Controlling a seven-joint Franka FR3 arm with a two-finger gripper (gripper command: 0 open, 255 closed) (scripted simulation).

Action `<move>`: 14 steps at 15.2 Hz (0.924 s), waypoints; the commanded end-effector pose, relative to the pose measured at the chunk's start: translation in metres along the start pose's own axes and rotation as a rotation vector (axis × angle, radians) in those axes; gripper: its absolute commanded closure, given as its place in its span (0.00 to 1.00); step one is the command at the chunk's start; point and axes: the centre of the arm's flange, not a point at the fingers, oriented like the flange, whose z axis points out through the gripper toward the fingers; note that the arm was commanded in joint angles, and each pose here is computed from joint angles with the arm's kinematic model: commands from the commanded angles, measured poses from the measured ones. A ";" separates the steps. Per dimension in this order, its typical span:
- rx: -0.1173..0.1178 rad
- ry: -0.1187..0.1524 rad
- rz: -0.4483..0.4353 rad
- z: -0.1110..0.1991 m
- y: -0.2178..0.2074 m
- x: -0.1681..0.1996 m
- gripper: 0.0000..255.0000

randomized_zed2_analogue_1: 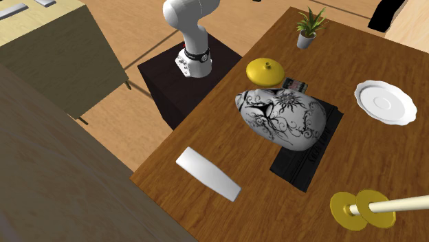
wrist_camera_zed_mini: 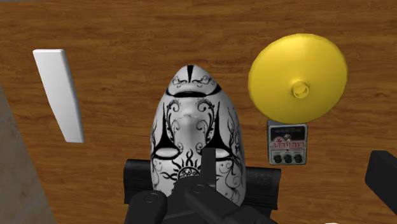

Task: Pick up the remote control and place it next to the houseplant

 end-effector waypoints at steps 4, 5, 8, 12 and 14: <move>0.008 -0.010 -0.002 0.024 0.032 0.009 0.00; 0.011 -0.014 -0.002 0.032 0.042 0.012 0.00; 0.019 -0.024 -0.004 0.057 0.074 0.021 0.00; 0.029 -0.038 -0.006 0.090 0.115 0.032 0.00; 0.034 -0.045 -0.007 0.107 0.136 0.038 0.00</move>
